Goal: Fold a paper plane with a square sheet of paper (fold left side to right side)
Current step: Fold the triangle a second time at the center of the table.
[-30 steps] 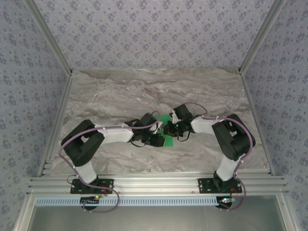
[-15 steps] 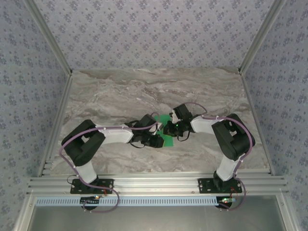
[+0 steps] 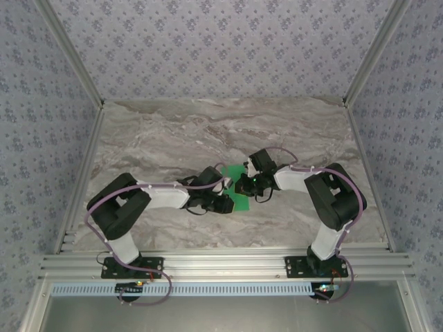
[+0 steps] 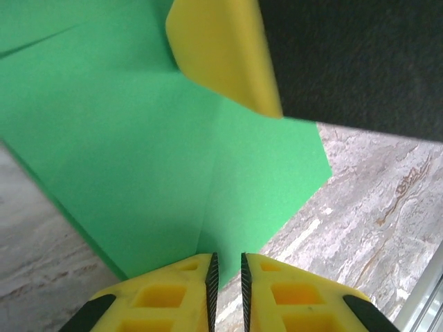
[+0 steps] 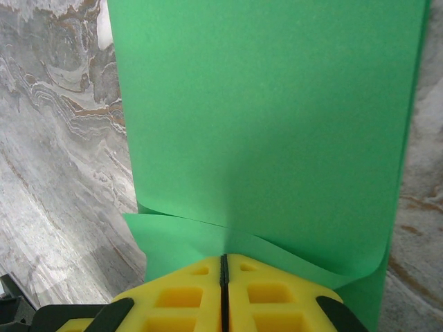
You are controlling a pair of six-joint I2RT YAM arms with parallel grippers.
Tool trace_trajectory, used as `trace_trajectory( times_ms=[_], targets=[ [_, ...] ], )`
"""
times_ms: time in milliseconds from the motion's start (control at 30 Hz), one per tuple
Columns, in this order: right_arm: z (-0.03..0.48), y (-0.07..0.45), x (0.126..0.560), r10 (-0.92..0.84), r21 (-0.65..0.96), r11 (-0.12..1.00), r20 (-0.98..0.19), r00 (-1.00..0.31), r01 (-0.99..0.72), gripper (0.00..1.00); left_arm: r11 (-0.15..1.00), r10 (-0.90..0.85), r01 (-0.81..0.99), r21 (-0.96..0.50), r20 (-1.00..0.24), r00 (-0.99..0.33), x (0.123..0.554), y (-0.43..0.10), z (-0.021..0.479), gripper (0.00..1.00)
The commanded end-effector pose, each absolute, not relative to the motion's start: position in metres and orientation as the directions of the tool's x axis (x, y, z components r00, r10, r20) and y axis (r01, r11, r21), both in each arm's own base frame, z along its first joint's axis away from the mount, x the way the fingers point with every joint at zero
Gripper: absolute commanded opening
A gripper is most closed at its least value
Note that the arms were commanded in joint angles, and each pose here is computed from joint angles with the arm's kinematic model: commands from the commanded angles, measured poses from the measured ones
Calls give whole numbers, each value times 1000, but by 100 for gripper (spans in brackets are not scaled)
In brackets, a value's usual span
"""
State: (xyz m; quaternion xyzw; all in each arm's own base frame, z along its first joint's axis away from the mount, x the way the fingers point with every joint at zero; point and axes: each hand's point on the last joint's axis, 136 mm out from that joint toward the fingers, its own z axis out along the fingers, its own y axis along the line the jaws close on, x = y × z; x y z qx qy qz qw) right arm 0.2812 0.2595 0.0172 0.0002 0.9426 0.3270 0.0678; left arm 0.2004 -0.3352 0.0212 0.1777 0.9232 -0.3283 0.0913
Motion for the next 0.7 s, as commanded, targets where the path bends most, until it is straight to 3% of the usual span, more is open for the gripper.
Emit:
trace_trajectory(
  times_ms=[0,300,467,667],
  targets=[
    [-11,241,265,38,531,848,-49,-998,6,10,764,260,343,-546,-227,-939,184,-315,10,16],
    [-10,242,265,36,534,845,-51,-998,3,10,735,196,312,-602,-252,-948,182,-305,31,12],
    [-9,242,265,34,535,845,-52,-998,1,10,703,181,342,-623,-308,-934,200,-314,57,15],
    [-9,243,264,32,534,845,-50,-998,0,10,706,213,353,-614,-291,-933,210,-326,46,20]
  ],
)
